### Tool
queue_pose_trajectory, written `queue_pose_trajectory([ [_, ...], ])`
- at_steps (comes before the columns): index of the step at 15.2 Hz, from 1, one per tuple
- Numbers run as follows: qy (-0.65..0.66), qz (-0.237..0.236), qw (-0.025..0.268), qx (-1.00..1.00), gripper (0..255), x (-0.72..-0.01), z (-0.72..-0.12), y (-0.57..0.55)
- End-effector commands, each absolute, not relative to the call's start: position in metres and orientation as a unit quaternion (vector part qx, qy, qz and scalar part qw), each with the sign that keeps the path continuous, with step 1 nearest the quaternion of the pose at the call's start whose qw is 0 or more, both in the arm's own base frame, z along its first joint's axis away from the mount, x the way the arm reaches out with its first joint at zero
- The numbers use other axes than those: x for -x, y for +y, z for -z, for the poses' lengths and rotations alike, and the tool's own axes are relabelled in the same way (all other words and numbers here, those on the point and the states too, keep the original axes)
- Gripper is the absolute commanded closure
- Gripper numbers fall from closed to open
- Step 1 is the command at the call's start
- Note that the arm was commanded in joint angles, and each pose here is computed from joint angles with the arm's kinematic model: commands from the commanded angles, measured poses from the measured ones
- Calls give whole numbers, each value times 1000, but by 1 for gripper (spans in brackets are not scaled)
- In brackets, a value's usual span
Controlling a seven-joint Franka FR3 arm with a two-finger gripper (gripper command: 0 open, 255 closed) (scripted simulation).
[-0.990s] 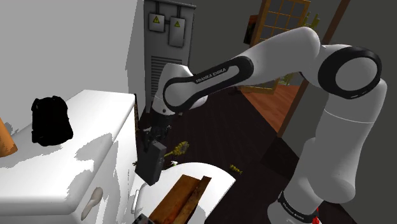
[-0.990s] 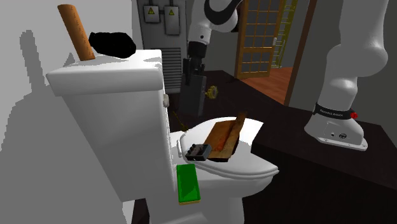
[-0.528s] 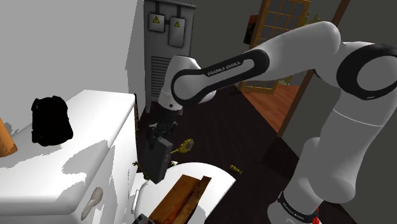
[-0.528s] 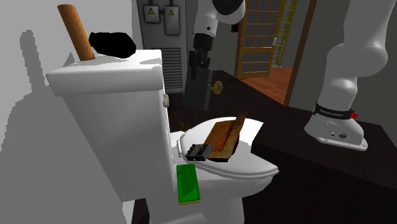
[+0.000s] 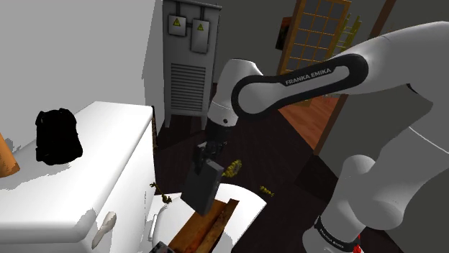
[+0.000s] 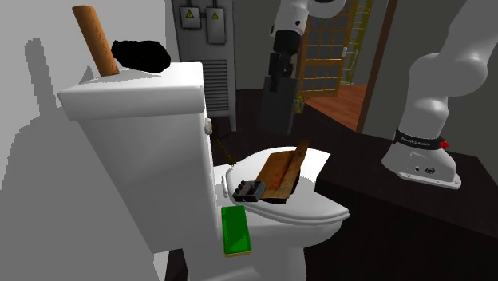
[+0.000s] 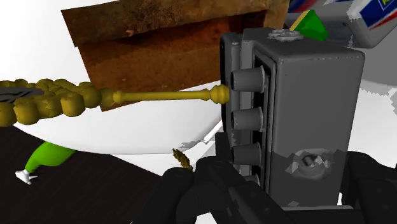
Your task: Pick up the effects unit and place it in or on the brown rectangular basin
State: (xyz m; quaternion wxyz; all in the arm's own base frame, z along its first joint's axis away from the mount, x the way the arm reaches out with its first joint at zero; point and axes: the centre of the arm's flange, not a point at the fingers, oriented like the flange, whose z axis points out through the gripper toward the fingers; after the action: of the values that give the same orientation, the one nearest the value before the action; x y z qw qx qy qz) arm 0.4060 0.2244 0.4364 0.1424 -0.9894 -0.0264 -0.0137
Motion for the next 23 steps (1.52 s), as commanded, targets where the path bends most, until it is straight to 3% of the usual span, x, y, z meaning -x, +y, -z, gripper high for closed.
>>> queue_pose_trajectory([
  [1,-26,14,143,989,255,-375,-445,214],
  [23,-26,14,143,989,255,-375,-329,214],
])
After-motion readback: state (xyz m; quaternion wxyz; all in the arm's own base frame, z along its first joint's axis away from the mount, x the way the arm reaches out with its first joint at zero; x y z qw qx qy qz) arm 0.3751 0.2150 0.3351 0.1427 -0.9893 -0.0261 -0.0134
